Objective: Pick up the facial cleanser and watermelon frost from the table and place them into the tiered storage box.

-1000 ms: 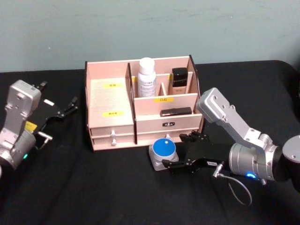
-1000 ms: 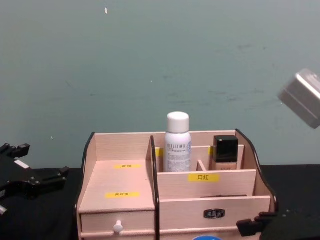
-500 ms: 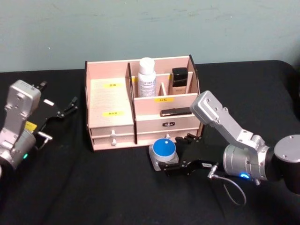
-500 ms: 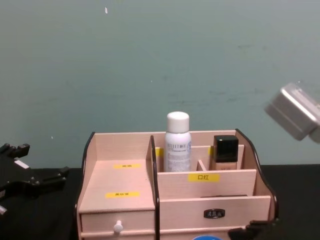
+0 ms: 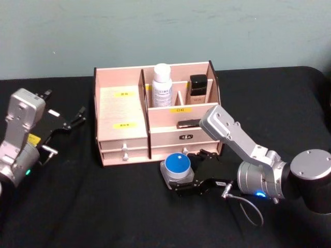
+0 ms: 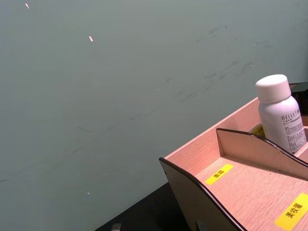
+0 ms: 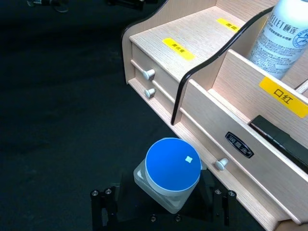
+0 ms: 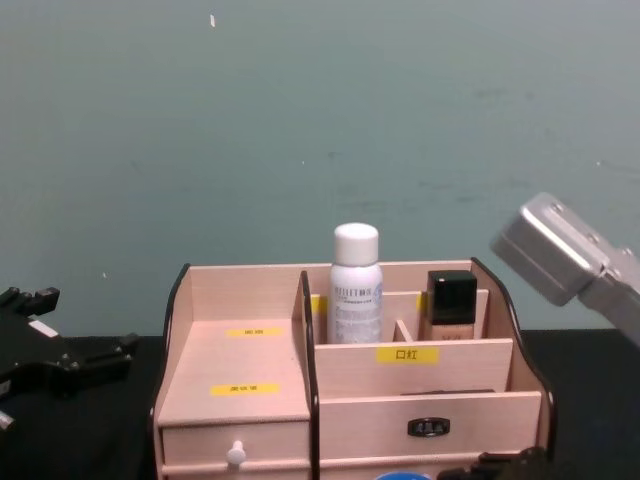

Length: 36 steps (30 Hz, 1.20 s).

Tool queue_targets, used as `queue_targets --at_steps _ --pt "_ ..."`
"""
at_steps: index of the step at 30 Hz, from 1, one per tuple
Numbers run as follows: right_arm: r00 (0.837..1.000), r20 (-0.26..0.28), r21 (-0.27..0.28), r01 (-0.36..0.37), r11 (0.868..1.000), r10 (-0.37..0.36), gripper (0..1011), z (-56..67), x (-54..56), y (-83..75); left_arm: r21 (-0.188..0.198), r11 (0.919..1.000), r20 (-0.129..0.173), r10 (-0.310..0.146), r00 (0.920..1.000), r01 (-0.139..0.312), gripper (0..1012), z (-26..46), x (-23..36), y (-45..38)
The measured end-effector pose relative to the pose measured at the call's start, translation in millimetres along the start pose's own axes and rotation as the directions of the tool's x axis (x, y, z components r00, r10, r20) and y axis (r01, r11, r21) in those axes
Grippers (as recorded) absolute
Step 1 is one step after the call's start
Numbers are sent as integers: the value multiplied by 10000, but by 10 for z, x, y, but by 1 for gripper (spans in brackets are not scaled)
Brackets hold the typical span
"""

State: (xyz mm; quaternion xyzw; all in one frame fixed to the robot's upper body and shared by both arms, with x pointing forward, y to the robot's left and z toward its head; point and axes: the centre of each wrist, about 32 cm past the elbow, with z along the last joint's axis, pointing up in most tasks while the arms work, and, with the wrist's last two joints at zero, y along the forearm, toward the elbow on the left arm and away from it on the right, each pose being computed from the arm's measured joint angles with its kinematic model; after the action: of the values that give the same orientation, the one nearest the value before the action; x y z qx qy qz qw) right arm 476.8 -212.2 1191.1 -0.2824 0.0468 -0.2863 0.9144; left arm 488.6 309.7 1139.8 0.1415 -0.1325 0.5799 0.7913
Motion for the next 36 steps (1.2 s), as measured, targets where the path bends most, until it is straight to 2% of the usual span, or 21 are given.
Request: queue_targets --at_steps 19,36 --pt "9986 434 83 315 9995 -318 1004 16 -11 47 -1 10000 -1 0 10000 0 1009 0 0 0" --pt "9983 481 121 325 9994 -330 1004 14 -16 131 0 10000 0 0 10000 0 1010 0 0 0"
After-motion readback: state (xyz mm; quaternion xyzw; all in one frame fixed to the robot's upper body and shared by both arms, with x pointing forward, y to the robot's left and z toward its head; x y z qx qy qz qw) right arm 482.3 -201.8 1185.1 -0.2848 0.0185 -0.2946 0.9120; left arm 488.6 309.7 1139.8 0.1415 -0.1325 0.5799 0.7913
